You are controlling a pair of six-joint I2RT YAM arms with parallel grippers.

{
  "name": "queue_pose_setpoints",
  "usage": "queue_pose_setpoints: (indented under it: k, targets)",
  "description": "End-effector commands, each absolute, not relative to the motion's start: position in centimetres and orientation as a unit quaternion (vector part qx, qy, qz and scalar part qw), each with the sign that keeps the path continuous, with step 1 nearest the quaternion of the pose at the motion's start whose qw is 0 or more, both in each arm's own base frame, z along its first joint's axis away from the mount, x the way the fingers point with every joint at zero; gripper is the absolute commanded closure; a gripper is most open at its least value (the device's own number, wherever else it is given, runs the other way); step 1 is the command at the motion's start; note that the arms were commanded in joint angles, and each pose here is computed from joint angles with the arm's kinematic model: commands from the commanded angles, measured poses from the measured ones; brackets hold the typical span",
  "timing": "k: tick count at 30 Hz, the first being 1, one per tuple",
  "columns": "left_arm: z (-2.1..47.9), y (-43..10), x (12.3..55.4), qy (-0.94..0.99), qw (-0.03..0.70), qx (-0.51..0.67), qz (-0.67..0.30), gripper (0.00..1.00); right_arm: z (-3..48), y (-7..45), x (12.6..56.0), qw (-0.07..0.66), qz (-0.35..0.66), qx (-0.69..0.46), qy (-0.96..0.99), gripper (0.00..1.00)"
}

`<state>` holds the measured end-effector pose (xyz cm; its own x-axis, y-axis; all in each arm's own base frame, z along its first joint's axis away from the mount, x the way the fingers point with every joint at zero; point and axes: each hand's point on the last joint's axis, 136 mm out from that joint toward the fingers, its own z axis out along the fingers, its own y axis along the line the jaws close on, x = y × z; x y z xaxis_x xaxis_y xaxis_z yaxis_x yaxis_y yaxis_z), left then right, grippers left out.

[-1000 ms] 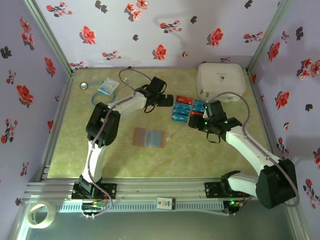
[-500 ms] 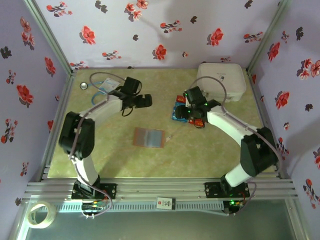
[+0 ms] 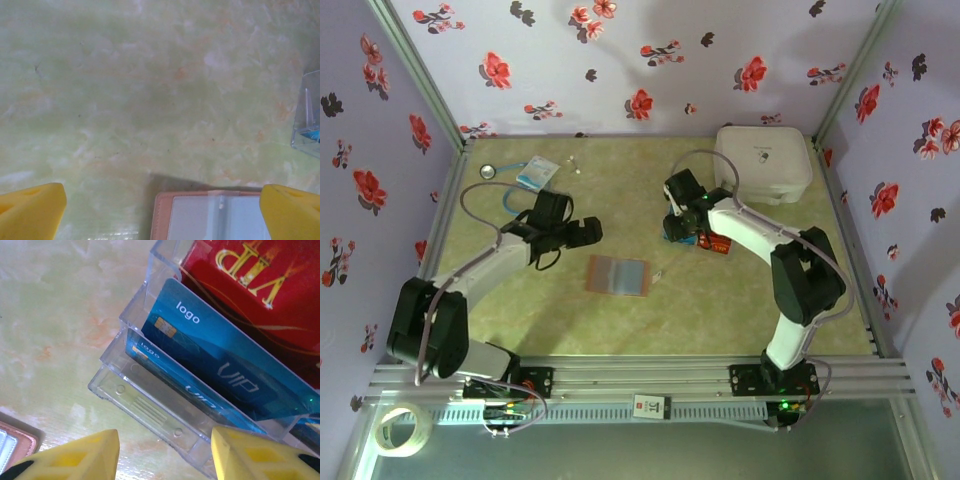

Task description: Put the credit cards into the card holder

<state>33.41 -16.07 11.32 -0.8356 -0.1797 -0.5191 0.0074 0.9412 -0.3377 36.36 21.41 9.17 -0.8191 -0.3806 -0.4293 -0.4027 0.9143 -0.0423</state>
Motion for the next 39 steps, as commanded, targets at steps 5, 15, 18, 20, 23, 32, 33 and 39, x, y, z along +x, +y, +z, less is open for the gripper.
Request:
queue_pose_setpoints:
  k: [5, 15, 18, 20, 23, 32, 33, 39]
  targets:
    - [11.7, -15.1, 32.4, 0.935, 0.295, -0.069, -0.183, 0.0, 8.1, 20.7, 36.6, 0.206, -0.029, -0.244, 0.947, 0.5]
    - [11.2, -14.4, 31.7, 0.936, 0.293, -0.075, -0.18, 0.0, 6.2, 20.5, 35.8, 0.184, -0.047, -0.263, 0.946, 0.54]
    - [11.1, -14.4, 31.7, 0.936, 0.292, -0.076, -0.179, 0.0, 6.0, 20.7, 35.6, 0.182, -0.043, -0.266, 0.946, 0.56]
    - [11.1, -14.4, 31.7, 0.937, 0.292, -0.076, -0.179, 0.0, 6.0, 20.9, 35.5, 0.181, -0.04, -0.267, 0.946, 0.59]
    - [11.1, -14.3, 31.8, 0.936, 0.293, -0.077, -0.179, 0.0, 6.0, 21.1, 35.3, 0.18, -0.038, -0.272, 0.945, 0.62]
    - [11.1, -14.3, 31.7, 0.937, 0.291, -0.071, -0.177, 0.0, 5.6, 20.5, 35.5, 0.175, -0.083, -0.333, 0.923, 0.67]
    - [11.1, -14.3, 31.7, 0.938, 0.291, -0.07, -0.178, 0.0, 5.5, 20.5, 35.5, 0.174, -0.086, -0.344, 0.919, 0.68]
    - [11.3, -14.5, 31.7, 0.939, 0.289, -0.061, -0.178, 0.0, 5.3, 21.0, 35.4, 0.172, -0.086, -0.39, 0.901, 0.74]
